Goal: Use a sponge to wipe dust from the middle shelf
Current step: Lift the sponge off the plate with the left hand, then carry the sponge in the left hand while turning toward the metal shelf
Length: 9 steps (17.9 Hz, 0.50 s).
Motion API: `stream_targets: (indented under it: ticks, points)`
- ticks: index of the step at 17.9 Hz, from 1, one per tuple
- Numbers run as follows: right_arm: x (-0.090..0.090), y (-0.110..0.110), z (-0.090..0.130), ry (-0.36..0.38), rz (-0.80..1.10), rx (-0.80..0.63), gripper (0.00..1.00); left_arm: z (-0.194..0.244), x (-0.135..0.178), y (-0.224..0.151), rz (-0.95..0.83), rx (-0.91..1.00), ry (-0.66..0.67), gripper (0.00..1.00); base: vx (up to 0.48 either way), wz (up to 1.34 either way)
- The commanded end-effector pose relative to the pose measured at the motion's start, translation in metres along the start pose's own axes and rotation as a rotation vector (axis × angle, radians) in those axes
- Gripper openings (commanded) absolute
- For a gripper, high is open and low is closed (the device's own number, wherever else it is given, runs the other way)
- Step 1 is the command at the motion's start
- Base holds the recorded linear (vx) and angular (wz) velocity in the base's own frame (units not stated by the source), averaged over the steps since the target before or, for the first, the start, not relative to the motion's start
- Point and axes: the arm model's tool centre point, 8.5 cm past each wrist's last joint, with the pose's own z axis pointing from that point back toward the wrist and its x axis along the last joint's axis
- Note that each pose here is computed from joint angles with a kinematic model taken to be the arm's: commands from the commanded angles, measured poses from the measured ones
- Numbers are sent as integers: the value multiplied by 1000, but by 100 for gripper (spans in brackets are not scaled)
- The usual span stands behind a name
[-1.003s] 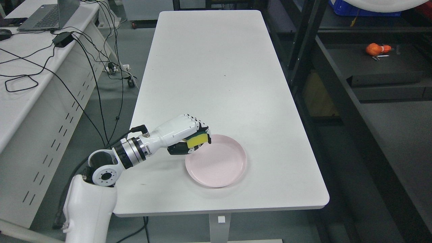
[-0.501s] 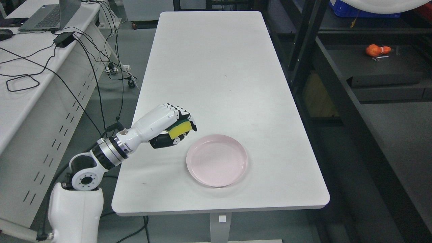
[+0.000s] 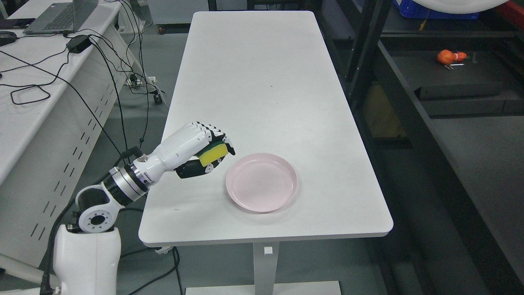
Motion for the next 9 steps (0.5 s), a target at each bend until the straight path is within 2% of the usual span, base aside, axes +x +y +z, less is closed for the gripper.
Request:
stream_targets:
  ticks: [1,9]
  points:
    - [2,-10,-1,50,3,-15,100,4,2,15,-36,20,7,1,-120,-108]
    - [2,-10,-1,50,3,-15,100,3,2,11,-32,7,5,1,-129,-207]
